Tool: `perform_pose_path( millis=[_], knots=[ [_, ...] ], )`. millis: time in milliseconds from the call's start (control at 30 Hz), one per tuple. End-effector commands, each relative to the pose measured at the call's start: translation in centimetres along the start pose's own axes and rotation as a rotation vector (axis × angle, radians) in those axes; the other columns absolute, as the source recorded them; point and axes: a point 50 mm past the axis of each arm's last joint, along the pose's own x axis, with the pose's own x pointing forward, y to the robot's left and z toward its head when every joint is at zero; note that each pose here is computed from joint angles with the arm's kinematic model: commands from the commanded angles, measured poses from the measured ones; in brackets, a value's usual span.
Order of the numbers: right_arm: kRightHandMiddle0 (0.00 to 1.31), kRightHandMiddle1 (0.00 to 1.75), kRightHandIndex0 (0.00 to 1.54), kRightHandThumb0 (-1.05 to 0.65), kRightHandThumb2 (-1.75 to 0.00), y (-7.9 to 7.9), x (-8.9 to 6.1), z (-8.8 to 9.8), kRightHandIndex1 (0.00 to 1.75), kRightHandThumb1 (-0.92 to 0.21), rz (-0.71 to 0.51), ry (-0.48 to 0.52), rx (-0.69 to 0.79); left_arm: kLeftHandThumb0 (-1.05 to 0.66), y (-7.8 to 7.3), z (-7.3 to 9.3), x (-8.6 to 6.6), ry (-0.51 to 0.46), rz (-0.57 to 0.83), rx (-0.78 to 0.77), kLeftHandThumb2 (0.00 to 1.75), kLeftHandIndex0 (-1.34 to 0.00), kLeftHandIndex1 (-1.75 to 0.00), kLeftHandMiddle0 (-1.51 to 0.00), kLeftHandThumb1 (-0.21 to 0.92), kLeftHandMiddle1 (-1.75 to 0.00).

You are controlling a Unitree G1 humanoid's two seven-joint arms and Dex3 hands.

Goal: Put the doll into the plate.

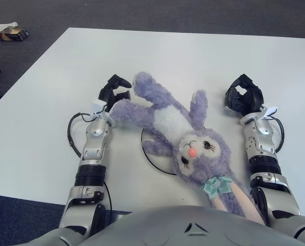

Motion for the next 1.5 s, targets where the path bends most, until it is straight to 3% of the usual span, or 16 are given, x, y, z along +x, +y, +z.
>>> perform_pose_path(
  millis=[0,867,1467],
  knots=[
    [0.52,1.75,1.10,-0.44,-1.18,1.0,-2.4,-2.8,1.75,-0.43,-0.045,0.070,0.065,-0.45,0.0,-2.2,-1.3,0.089,0.028,-0.015,1.20,-0.53,-1.75,-1.26,0.42,-1.75],
    [0.58,1.75,1.05,-0.47,-1.27,0.9,-2.7,-2.6,1.75,-0.35,-0.001,0.038,0.054,-0.45,0.6,-1.8,-1.1,0.067,0.061,-0.008,1.19,-0.53,-1.75,-1.28,0.42,-1.75],
    [0.61,1.75,1.16,-0.48,-1.31,0.7,-3.7,-2.3,1.75,-0.32,0.007,0.020,-0.061,-0.43,0.8,-1.5,-1.4,0.020,0.062,-0.041,1.14,-0.50,-1.75,-1.24,0.46,-1.75]
  ],
)
